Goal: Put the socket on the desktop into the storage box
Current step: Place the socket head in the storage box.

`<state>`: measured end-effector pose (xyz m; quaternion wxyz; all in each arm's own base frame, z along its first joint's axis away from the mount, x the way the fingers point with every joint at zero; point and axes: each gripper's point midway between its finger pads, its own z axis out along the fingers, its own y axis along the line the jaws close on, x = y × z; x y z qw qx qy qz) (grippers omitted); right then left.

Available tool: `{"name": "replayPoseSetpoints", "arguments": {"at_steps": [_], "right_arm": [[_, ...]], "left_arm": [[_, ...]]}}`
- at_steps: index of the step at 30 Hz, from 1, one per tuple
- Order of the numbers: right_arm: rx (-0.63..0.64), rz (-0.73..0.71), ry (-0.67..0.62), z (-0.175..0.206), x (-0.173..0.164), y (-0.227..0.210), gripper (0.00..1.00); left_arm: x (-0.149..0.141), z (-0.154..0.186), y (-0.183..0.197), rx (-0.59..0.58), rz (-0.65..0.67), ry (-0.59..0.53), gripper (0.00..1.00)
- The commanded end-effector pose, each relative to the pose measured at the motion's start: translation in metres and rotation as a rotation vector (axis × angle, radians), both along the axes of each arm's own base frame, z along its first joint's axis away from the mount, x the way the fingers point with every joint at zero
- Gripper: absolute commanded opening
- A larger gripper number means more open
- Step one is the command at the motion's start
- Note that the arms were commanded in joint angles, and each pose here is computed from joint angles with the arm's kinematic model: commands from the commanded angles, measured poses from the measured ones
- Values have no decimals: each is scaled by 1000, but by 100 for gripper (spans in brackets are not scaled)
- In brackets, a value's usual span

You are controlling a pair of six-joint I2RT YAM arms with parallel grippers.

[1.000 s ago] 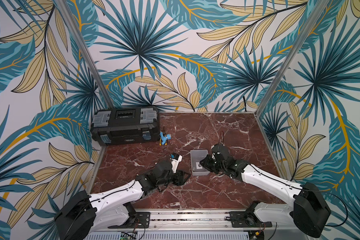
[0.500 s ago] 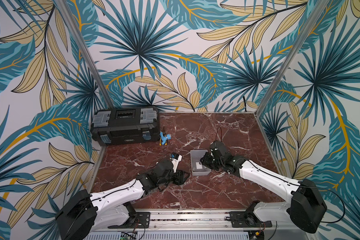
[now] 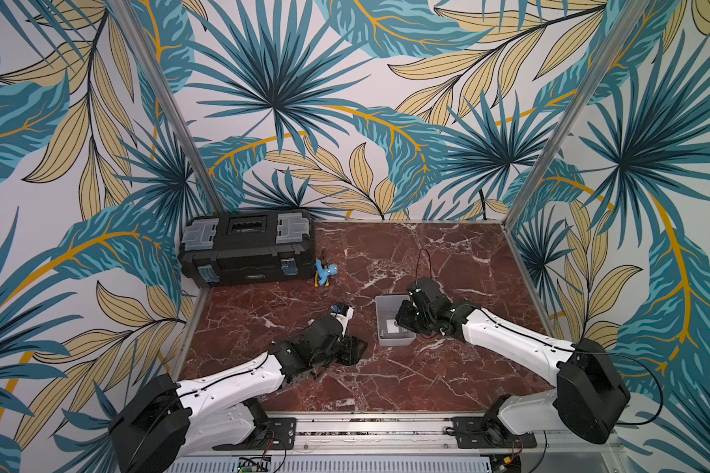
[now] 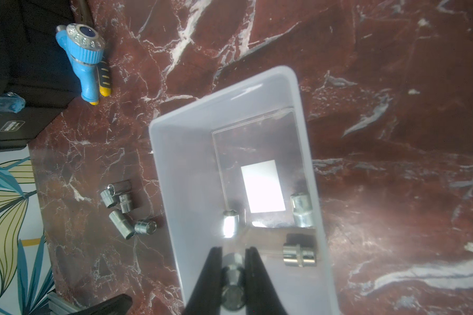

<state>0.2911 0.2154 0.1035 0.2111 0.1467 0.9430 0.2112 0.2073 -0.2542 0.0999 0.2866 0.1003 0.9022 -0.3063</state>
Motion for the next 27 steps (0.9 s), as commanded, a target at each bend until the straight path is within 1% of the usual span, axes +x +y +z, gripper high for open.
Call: {"name": "replayPoseSetpoints", "arguments": {"at_steps": [1,8,10,13,14,22,27], "right_arm": [[-51,7,3,-1,4,-7,0],[-74,8,13,-4,7,-9,0],[-79,12,17,-6,6,-9,0],[-92,10,15,-6,6,-12,0],[-95,9,14,-6,6,-13,0],[-112,10,14,-7,4,-16,0],[-118,14,11,-7,2,-18,0]], "left_arm": [[11,18,7,31,60,-49,58],[13,15,25,89,118,-51,61],[16,14,33,120,154,-67,62],[19,15,39,132,183,-78,63],[16,9,45,161,187,-60,64],[19,-1,67,221,276,-35,66],[19,-4,77,243,303,-21,67]]}}
